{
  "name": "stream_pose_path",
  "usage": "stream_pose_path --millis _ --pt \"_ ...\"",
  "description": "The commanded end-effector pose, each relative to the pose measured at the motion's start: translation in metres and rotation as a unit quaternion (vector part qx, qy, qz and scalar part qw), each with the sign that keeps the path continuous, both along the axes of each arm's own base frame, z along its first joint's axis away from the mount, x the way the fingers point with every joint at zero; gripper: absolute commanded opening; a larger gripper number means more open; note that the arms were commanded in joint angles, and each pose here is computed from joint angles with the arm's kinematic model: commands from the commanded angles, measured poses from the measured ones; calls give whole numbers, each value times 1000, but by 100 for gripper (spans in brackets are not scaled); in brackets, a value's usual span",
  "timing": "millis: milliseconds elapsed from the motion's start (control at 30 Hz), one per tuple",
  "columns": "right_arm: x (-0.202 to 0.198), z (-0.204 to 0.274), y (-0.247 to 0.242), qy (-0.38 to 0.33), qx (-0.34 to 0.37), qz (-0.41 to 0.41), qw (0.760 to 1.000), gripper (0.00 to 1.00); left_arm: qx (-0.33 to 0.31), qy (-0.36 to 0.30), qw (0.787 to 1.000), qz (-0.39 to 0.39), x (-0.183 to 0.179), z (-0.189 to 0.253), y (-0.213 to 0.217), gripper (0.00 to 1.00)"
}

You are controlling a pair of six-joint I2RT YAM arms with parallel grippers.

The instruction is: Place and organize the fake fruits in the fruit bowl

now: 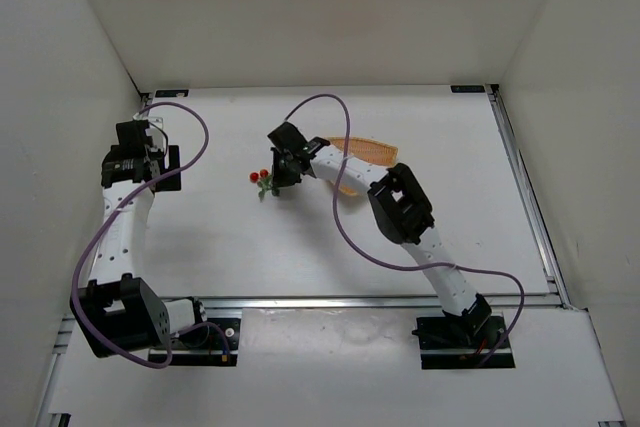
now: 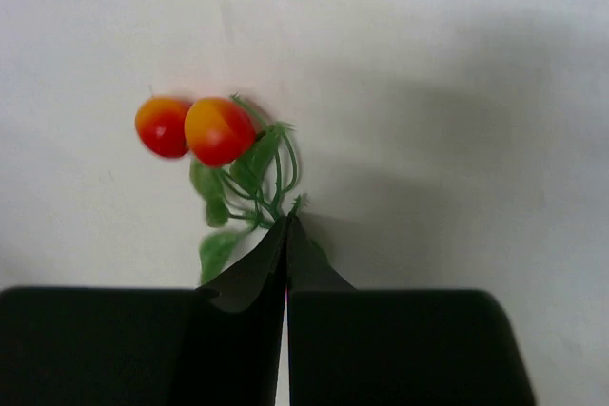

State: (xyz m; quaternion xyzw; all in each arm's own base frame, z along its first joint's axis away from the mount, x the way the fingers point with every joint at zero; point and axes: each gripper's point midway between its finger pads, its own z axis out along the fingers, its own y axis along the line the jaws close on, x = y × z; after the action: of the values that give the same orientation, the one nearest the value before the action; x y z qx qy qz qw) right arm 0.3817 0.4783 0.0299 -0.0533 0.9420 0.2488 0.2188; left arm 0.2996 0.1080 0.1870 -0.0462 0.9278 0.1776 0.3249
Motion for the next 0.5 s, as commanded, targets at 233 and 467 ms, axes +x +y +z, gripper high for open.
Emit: stream_pose_path --millis 233,467 --pt "-47 148 -46 -135 32 29 990 0 -38 -37 998 -17 0 18 -15 100" --pt "-31 161 -61 -147 28 27 988 8 -42 -48 998 -29 5 25 -20 100"
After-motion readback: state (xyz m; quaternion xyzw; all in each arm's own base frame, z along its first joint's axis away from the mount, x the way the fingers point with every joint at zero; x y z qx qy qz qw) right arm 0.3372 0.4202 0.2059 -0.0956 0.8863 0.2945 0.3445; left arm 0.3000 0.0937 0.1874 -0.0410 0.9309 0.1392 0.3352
